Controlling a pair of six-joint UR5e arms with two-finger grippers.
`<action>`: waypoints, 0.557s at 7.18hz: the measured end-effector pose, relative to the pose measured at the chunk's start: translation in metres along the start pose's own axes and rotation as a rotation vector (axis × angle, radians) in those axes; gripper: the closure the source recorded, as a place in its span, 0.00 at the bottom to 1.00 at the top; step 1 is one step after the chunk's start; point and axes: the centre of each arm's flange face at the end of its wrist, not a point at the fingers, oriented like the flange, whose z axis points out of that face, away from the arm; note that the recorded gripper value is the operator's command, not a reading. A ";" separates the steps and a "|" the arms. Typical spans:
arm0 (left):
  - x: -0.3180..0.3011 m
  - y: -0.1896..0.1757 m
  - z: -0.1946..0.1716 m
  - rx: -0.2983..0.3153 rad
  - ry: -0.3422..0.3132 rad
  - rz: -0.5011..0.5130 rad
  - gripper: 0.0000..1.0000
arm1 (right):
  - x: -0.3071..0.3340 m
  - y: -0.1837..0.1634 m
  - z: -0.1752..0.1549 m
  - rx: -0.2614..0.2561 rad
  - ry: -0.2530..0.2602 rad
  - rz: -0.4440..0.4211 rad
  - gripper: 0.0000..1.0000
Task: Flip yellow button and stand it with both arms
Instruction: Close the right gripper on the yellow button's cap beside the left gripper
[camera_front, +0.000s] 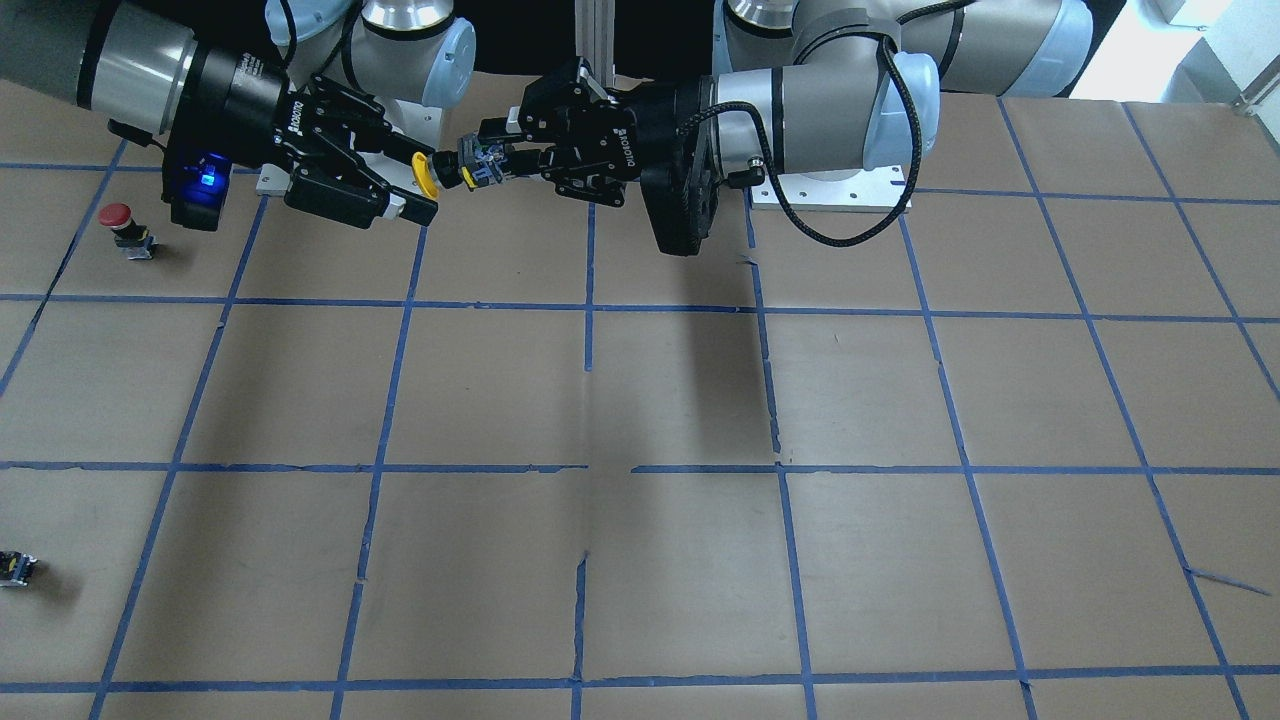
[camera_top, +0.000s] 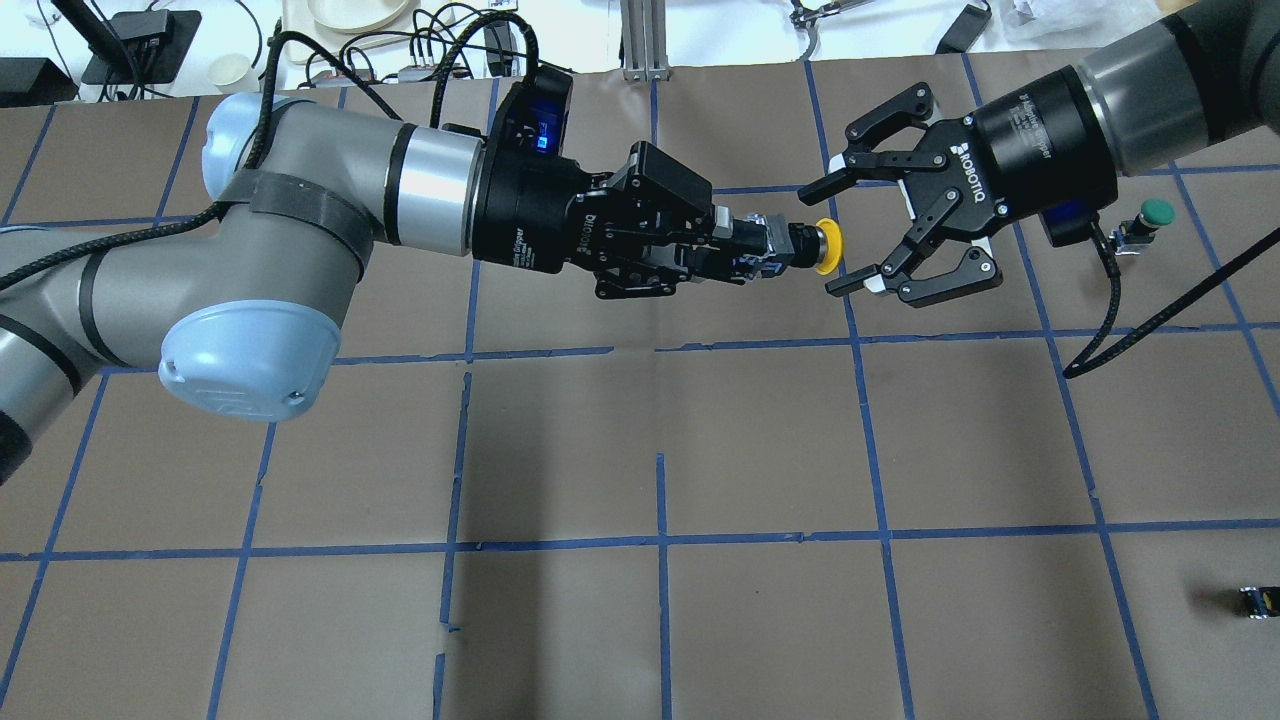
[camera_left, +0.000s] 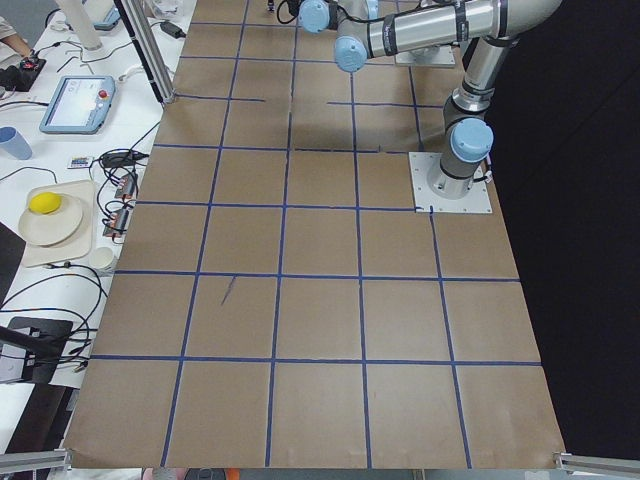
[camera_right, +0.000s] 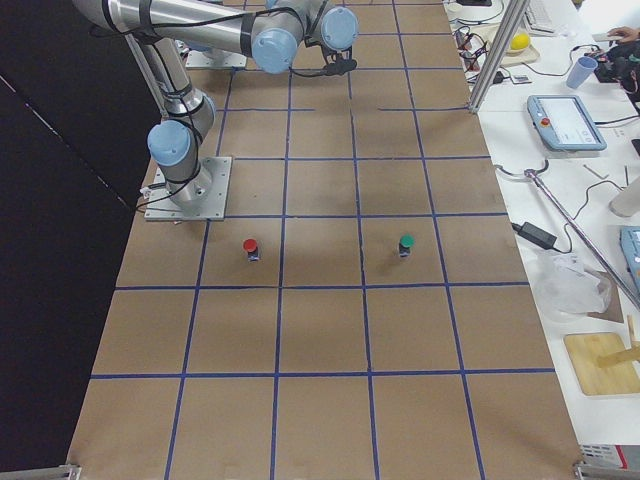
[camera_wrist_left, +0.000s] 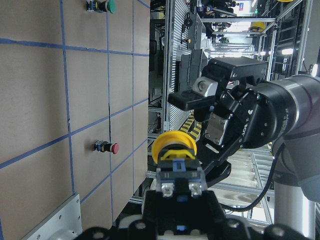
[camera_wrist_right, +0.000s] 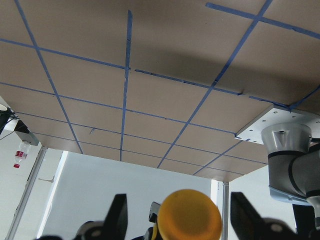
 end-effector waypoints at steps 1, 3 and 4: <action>0.000 0.000 0.000 0.000 -0.001 -0.004 0.95 | 0.000 0.000 0.000 0.000 -0.003 -0.005 0.66; 0.002 0.001 -0.001 0.001 -0.003 -0.006 0.94 | -0.001 0.001 -0.001 -0.001 -0.005 -0.009 0.71; 0.002 0.002 -0.001 0.002 -0.003 -0.006 0.94 | -0.001 0.001 -0.001 -0.001 -0.006 -0.010 0.72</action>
